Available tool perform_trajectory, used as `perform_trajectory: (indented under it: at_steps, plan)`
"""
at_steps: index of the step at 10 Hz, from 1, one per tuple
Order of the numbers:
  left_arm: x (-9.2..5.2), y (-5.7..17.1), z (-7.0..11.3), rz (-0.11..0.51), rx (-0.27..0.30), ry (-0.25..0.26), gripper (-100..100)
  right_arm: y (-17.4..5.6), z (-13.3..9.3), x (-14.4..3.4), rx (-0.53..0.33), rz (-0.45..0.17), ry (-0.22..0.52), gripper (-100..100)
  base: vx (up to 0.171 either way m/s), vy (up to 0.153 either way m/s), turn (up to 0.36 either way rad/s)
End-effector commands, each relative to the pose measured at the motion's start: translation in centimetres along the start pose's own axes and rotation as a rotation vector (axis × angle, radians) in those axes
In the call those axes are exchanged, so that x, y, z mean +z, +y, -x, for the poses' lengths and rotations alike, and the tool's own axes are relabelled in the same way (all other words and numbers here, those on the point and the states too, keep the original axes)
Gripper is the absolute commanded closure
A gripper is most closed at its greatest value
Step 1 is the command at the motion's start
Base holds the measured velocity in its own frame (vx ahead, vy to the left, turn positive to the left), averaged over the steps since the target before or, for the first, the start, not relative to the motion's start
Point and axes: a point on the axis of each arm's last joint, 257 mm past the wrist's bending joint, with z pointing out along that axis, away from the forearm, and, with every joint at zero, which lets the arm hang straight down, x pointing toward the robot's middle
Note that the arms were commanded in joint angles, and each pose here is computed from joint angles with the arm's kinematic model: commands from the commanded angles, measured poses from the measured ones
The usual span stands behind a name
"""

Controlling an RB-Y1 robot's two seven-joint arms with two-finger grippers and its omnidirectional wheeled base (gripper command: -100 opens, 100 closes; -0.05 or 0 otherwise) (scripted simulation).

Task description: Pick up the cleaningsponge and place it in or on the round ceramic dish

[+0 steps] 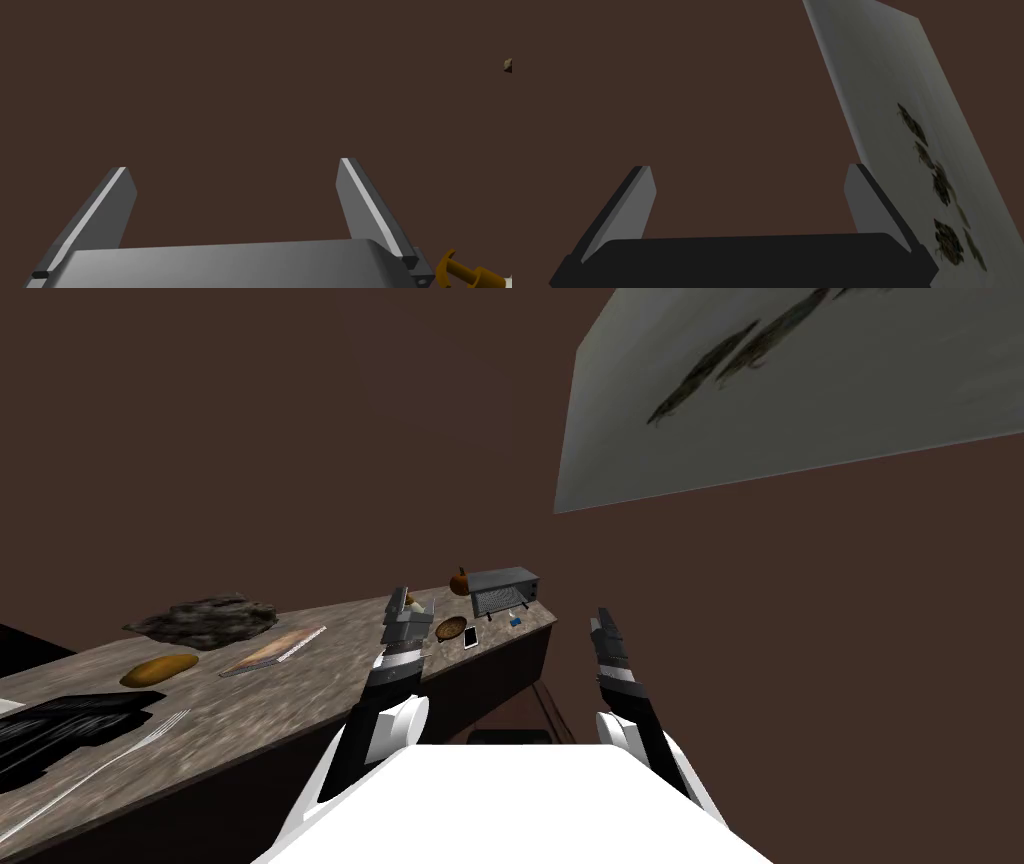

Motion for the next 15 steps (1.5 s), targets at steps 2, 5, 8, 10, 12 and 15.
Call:
perform_trajectory:
  at_steps: [2, 5, 8, 10, 12, 15]
  plan:
    - [0.0, 0.0, 0.0, 0.0, 0.0, 0.0, 0, 0.6, -0.8, 0.4, -0.017, 0.032, 0.06, -100, 0.0, -0.011, 0.162]
    - [0.0, 0.0, 0.0, 0.0, 0.0, 0.0, 0, 1.8, -2.3, 1.1, -0.027, 0.094, 0.15, -100, -0.001, -0.034, 0.28]
    - [0.0, 0.0, 0.0, 0.0, 0.0, 0.0, 0, 2.8, -3.8, 1.5, -0.04, 0.145, 0.235, -100, -0.009, -0.021, 0.276]
    - [0.0, 0.0, 0.0, 0.0, 0.0, 0.0, 0, 3.2, -4.6, 1.6, -0.054, 0.174, 0.291, -100, -0.024, 0.032, 0.091]
    - [0.0, 0.0, 0.0, 0.0, 0.0, 0.0, 0, 3.6, -5.5, 1.7, -0.063, 0.2, 0.342, -100, -0.028, 0.029, 0.093]
    - [0.0, 0.0, 0.0, 0.0, 0.0, 0.0, 0, 3.6, -5.5, 1.6, -0.067, 0.201, 0.348, -100, -0.025, 0.026, 0.084]
